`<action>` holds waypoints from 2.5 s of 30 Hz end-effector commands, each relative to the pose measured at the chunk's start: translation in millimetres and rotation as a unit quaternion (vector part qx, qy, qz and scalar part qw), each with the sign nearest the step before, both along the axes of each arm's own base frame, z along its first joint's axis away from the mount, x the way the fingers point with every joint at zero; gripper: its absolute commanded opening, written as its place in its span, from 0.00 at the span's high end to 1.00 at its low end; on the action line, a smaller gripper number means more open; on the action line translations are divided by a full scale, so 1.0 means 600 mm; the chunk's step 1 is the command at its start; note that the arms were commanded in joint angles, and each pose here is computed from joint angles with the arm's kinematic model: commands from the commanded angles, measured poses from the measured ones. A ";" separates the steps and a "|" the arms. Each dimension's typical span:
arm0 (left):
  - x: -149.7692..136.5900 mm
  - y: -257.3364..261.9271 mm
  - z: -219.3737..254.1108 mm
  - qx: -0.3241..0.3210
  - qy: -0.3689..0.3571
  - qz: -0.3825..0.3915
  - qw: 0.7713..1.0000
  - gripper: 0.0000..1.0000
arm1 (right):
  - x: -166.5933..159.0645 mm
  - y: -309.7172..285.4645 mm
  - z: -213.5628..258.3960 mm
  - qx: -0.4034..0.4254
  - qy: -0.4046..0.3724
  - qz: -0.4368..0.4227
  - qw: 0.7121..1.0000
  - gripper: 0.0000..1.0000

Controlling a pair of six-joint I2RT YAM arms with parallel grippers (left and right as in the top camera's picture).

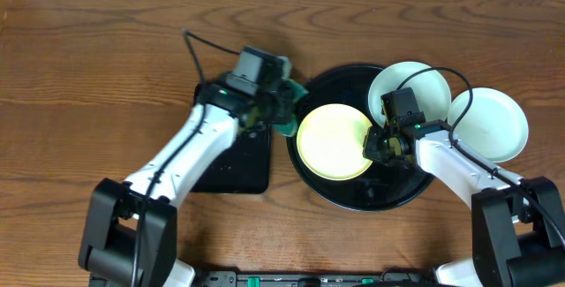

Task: Clean dirty plates on tray and stack at the side
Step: 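Return the sponge to the left tray with the left gripper, then lift the yellow plate upright with the right gripper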

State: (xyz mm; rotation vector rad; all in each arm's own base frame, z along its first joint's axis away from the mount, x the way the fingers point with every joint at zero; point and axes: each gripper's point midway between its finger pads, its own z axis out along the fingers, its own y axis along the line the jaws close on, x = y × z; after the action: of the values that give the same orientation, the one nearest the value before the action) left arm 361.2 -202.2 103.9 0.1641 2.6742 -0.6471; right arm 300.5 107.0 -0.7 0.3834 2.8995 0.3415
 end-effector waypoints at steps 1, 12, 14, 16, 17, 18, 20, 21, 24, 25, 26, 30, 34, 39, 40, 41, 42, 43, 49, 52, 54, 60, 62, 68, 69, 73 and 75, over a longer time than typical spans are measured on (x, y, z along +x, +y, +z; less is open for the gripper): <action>0.017 0.056 -0.004 0.017 0.005 0.034 0.999 0.89 | -0.036 -0.006 -0.036 -0.011 0.035 0.003 0.999 0.94; 0.003 0.184 -0.058 0.095 0.055 0.117 0.987 0.89 | -0.028 -0.004 -0.042 -0.005 0.015 0.004 1.000 0.99; -0.007 0.186 -0.072 0.100 0.067 0.112 0.986 0.89 | -0.022 -0.002 -0.040 -0.004 0.007 0.007 1.000 0.99; -0.017 0.188 -0.090 0.105 0.081 0.109 0.985 0.88 | -0.015 0.000 -0.036 -0.005 -0.004 0.018 1.000 0.99; -0.020 0.189 -0.098 0.109 0.087 0.107 0.985 0.86 | -0.010 0.000 -0.033 -0.006 -0.008 0.024 1.000 0.99; -0.023 0.190 -0.105 0.111 0.093 0.105 0.984 0.83 | -0.007 0.001 -0.030 -0.008 -0.012 0.030 0.999 0.99; -0.026 0.193 -0.118 0.119 0.103 0.106 0.982 0.72 | 0.002 -0.002 -0.021 -0.018 -0.019 0.037 0.999 0.99; -0.027 0.194 -0.123 0.121 0.106 0.106 0.981 0.71 | 0.006 -0.007 -0.014 -0.028 -0.022 0.039 0.999 0.99; -0.029 0.195 -0.138 0.124 0.117 0.105 0.980 0.67 | 0.020 -0.019 0.013 -0.059 -0.036 0.053 0.996 0.99; -0.030 0.195 -0.141 0.125 0.120 0.105 0.979 0.64 | 0.023 -0.021 0.023 -0.065 -0.039 0.058 0.995 0.99; -0.031 0.195 -0.145 0.126 0.123 0.105 0.979 0.61 | 0.028 -0.024 0.035 -0.072 -0.046 0.063 0.994 0.99; -0.033 0.195 -0.149 0.127 0.127 0.104 0.978 0.44 | 0.044 -0.024 0.084 -0.081 -0.073 0.082 0.991 0.99; -0.036 0.196 -0.150 0.128 0.130 0.104 0.978 0.39 | 0.050 -0.023 0.114 -0.079 -0.095 0.080 0.989 0.99; -0.046 0.197 -0.151 0.132 0.142 0.103 0.976 0.38 | 0.033 -0.021 0.113 -0.069 -0.077 0.082 0.991 0.99; -0.046 0.197 -0.151 0.132 0.143 0.103 0.976 0.37 | 0.030 -0.021 0.110 -0.070 -0.072 0.082 0.992 0.99; -0.046 0.197 -0.151 0.132 0.143 0.103 0.976 0.37 | 0.025 -0.021 0.108 -0.068 -0.064 0.080 0.992 0.99; -0.046 0.197 -0.151 0.132 0.143 0.103 0.976 0.37 | 0.021 -0.020 0.105 -0.064 -0.057 0.078 0.993 0.99; -0.046 0.197 -0.151 0.132 0.143 0.103 0.976 0.37 | 0.015 -0.017 0.102 -0.059 -0.049 0.081 0.994 0.99; -0.047 0.197 -0.152 0.132 0.143 0.103 0.976 0.37 | -0.004 -0.015 0.088 -0.053 -0.020 0.086 0.995 0.99; -0.048 0.198 -0.152 0.132 0.144 0.102 0.975 0.37 | 0.013 -0.023 0.091 -0.069 -0.041 0.080 0.994 0.99; -0.050 0.198 -0.152 0.133 0.147 0.102 0.975 0.37 | 0.026 -0.028 0.095 -0.080 -0.057 0.075 0.992 0.99; -0.052 0.199 -0.152 0.134 0.150 0.102 0.974 0.30 | 0.065 -0.042 0.115 -0.121 -0.109 0.089 0.983 0.99; -0.052 0.199 -0.152 0.134 0.150 0.102 0.974 0.29 | 0.077 -0.044 0.130 -0.133 -0.121 0.101 0.978 0.99; -0.052 0.198 -0.152 0.134 0.150 0.102 0.974 0.40 | 0.104 -0.062 0.186 -0.184 -0.145 0.123 0.964 0.99; -0.052 0.198 -0.152 0.134 0.150 0.102 0.974 0.43 | 0.108 -0.065 0.197 -0.193 -0.150 0.125 0.962 0.99; -0.052 0.198 -0.152 0.134 0.150 0.102 0.974 0.57 | 0.120 -0.071 0.240 -0.210 -0.177 0.128 0.953 0.99; -0.052 0.198 -0.152 0.134 0.150 0.102 0.974 0.65 | 0.124 -0.072 0.262 -0.214 -0.193 0.129 0.949 0.99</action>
State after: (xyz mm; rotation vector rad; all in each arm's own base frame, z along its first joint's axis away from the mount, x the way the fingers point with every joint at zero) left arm 332.5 -84.8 16.7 -0.1553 2.9914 -0.2764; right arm 365.5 67.8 120.5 -0.0781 2.6348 -0.1140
